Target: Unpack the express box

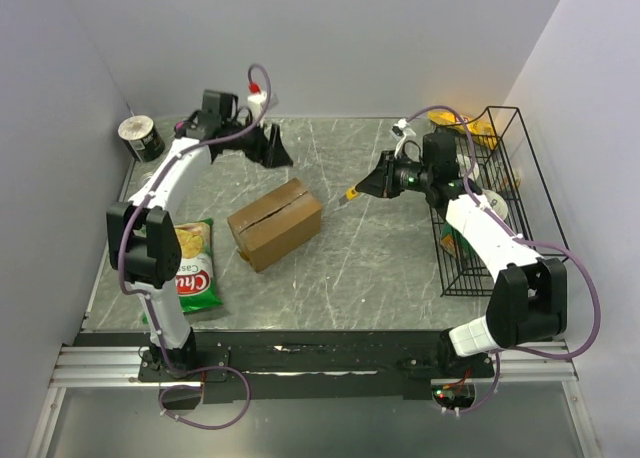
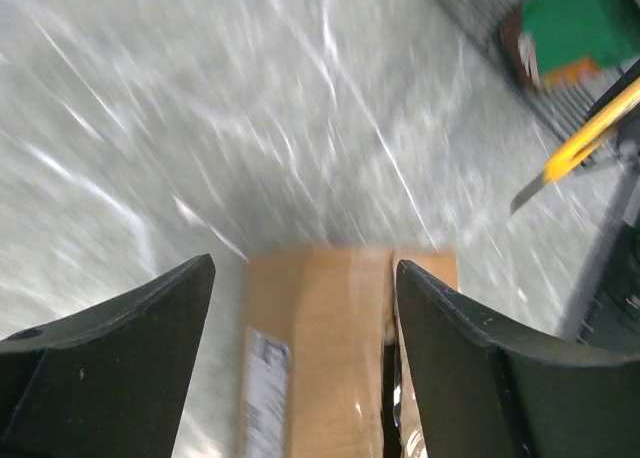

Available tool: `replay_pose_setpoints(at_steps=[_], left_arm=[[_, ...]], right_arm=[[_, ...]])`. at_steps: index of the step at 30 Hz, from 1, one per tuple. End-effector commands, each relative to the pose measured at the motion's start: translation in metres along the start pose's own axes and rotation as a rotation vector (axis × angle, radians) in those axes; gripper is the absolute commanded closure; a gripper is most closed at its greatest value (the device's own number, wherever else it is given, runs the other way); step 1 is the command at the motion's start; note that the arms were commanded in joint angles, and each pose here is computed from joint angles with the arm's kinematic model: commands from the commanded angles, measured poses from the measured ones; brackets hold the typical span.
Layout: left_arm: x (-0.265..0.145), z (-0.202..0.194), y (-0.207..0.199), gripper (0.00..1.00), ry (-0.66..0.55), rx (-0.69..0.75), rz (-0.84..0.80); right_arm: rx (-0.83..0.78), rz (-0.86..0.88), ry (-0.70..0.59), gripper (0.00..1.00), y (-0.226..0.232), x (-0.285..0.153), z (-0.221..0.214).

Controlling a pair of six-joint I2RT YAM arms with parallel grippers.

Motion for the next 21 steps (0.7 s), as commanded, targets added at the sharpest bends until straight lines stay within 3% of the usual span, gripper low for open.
replay_pose_setpoints(at_steps=[1, 6, 11, 15, 21], left_arm=[[-0.036, 0.038, -0.014, 0.21, -0.112, 0.117, 0.093], [-0.066, -0.004, 0.038, 0.33, -0.045, 0.072, 0.394], [-0.085, -0.066, 0.069, 0.52, 0.072, 0.010, 0.494], [-0.082, -0.094, 0.066, 0.59, 0.153, 0.002, 0.435], [-0.069, -0.121, 0.036, 0.62, 0.253, 0.038, 0.204]], right_arm=[[-0.182, -0.011, 0.025, 1.00, 0.007, -0.005, 0.004], [-0.356, 0.066, 0.099, 1.00, 0.022, 0.004, -0.011], [-0.389, 0.113, 0.145, 1.00, 0.023, 0.030, -0.017], [-0.339, 0.102, 0.134, 1.00, 0.013, 0.061, 0.002], [-0.384, 0.122, 0.079, 1.00, 0.010, 0.128, 0.043]])
Point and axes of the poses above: each gripper's point midway between its finger pads, its own x axis out along the fingers, its own y axis along the line the jaws close on, z = x × y, the point moved 7 cm from there along -x, back along the fingers, and after that the axes turned 14 degrees about -x, right-handed, at the moved point
